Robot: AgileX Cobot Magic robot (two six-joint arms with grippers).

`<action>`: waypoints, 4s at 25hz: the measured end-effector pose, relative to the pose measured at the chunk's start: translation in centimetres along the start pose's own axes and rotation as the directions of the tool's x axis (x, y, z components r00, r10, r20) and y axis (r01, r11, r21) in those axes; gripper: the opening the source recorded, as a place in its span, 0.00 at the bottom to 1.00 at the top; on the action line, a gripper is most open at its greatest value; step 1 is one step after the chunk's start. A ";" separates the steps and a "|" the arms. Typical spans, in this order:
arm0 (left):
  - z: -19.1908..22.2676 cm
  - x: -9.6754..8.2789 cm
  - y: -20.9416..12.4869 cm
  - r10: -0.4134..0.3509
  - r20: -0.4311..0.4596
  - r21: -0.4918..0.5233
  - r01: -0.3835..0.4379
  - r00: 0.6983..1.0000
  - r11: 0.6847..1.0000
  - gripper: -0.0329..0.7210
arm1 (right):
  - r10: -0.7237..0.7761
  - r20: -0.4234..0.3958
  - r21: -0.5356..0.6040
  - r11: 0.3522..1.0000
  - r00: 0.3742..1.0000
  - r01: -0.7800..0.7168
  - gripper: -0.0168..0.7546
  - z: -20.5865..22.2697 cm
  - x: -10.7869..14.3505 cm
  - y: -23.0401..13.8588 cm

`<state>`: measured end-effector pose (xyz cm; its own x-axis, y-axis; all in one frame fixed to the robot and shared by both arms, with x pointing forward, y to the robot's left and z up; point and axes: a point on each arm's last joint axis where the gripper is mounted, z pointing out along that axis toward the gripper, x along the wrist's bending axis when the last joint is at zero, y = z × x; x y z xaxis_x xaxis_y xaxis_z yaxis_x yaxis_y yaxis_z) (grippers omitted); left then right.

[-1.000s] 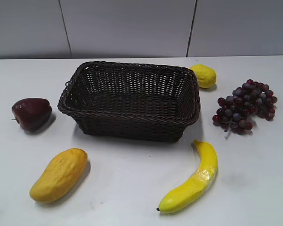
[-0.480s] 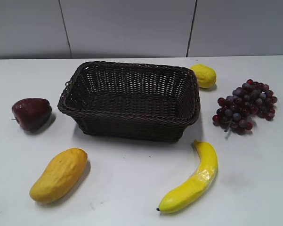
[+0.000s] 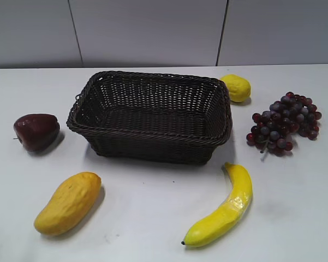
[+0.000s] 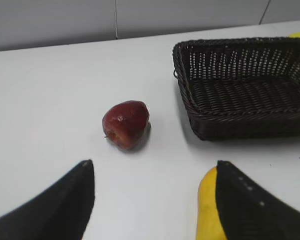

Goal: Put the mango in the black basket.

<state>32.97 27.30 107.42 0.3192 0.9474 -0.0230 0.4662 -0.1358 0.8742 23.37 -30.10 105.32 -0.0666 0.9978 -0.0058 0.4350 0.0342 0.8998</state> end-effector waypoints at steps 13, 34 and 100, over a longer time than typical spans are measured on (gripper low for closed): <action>7.5 -0.5 -1.1 0.121 0.204 0.313 -0.182 0.971 0.932 0.91 | 0.000 0.000 0.001 1.000 1.000 0.000 0.64 0.0 0.0 0.0; 19.3 -6.2 -6.3 0.201 0.441 0.550 -0.440 0.875 0.710 0.91 | 0.000 0.000 0.001 1.000 1.000 0.000 0.64 0.0 0.0 0.0; 37.2 -12.7 6.4 0.672 0.660 0.098 -0.926 0.335 0.365 0.77 | 0.000 0.000 0.002 1.000 1.000 0.000 0.64 0.0 0.0 0.0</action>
<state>62.60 3.57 95.24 0.9649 0.0351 0.2601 -0.0442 -0.9550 0.2931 23.37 -30.10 105.30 -0.0666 0.9978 -0.0058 0.4367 0.0343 0.8990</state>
